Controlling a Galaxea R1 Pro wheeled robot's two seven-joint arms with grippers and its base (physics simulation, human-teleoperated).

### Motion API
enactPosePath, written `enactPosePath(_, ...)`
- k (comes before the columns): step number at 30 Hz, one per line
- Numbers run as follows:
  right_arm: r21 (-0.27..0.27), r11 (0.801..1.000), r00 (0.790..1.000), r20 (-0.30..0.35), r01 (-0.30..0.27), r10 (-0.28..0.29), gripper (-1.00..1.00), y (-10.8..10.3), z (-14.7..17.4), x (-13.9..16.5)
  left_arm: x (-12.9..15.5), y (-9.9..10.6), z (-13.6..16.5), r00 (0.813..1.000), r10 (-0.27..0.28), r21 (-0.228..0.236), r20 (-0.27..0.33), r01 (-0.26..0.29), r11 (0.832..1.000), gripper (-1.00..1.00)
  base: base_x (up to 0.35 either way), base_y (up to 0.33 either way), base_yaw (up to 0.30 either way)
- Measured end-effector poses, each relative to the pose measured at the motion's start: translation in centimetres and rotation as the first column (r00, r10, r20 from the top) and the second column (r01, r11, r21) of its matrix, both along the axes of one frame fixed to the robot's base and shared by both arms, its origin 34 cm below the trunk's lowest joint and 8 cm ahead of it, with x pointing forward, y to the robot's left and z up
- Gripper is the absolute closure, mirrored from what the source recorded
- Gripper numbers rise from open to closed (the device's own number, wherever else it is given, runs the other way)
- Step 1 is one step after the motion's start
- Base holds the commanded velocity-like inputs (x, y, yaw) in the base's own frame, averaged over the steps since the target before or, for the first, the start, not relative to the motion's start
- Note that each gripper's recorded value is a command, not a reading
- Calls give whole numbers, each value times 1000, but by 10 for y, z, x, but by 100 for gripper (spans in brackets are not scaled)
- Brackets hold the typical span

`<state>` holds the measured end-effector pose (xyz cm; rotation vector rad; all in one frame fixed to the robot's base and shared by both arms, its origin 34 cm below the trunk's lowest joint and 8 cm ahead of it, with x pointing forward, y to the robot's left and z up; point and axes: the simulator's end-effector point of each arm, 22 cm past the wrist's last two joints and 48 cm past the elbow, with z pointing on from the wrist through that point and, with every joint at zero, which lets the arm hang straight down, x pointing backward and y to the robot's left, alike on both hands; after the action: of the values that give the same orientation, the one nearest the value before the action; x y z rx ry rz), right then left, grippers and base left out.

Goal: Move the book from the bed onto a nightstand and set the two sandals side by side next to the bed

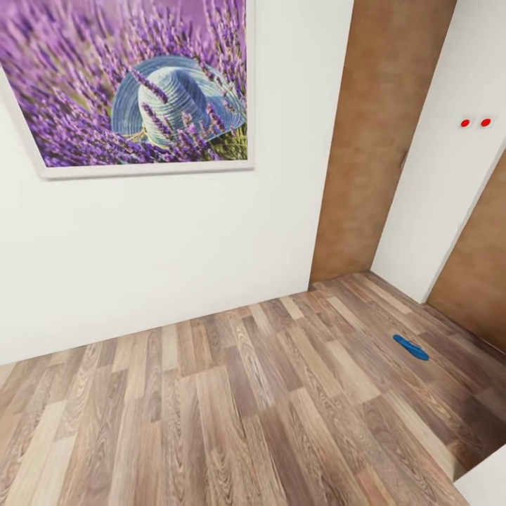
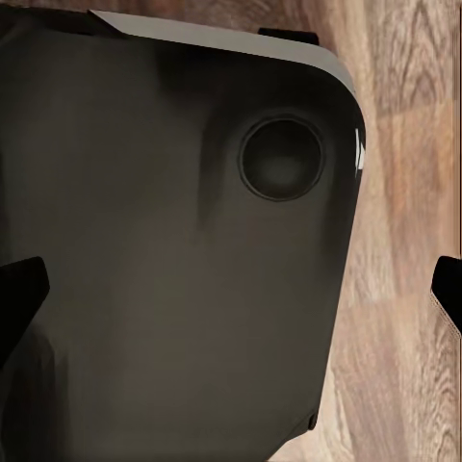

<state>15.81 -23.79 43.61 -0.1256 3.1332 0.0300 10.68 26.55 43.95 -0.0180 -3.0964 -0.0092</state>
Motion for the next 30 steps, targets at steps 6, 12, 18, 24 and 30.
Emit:
enactPosePath(6, 0, 1000, 1000, 0, 0, 0, -100, 0, 0, 0, 3, 0, 0, 1000, -1, 0, 12, 1, 1000, -100, 275, 0, 0)
enactPosePath(12, 0, 1000, 1000, 0, 0, 0, -100, 0, 0, 0, 3, 0, 0, 1000, -1, -1, 16, 1, 1000, -100, 277, 0, 0)
enactPosePath(18, 0, 1000, 1000, 0, 0, 0, -100, 0, 0, 0, 4, 0, 0, 1000, -1, 0, 17, 1, 1000, -100, 277, 0, 0)
enactPosePath(24, 0, 1000, 1000, 0, 0, 0, -100, 0, 0, 0, 4, 0, 0, 1000, -1, 0, 17, 1, 1000, -100, 277, 0, 0)
enactPosePath(30, 1, 1000, 1000, 0, 0, 0, -100, 0, 0, 0, 4, 0, 0, 1000, -1, 0, 17, 1, 1000, -100, 277, 0, 0)
